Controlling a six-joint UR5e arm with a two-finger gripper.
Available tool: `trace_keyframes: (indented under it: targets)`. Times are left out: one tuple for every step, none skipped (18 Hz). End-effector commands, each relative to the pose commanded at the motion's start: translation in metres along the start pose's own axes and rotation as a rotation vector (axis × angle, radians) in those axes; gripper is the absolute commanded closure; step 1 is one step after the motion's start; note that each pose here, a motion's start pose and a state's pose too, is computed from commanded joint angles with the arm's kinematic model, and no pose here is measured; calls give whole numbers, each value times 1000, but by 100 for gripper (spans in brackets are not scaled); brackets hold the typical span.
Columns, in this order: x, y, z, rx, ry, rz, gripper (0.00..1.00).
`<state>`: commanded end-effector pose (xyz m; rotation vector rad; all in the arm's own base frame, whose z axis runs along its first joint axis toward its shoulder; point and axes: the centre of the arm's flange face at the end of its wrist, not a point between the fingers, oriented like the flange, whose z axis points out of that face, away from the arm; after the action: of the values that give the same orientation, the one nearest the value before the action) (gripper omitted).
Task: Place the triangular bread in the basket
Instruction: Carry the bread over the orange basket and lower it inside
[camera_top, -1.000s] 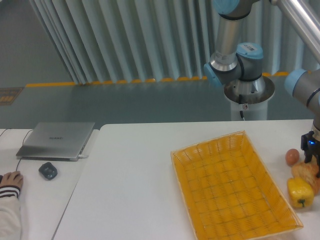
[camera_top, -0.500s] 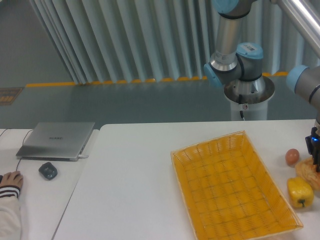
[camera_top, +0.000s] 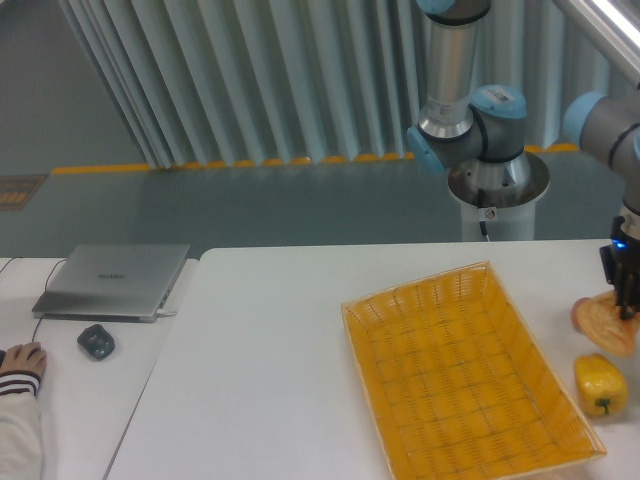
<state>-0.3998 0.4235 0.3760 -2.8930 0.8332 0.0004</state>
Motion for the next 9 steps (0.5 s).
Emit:
trace_keyframes:
  targets:
    - [7, -27, 2, 4, -2, -13, 98]
    - [11, -44, 2, 5, -4, -33, 98]
    - [16, -64, 3, 7, -3, -55, 98]
    - [22, -95, 2, 14, -18, -76, 97]
    - [23, -113, 6, 19, -28, -90, 96]
    - [26, -132, 9, 24, -40, -98, 96]
    - [29, -148, 9, 31, -49, -102, 96]
    - [30, -159, 13, 33, -47, -107, 96]
    - [32, -174, 15, 35, -48, -110, 96]
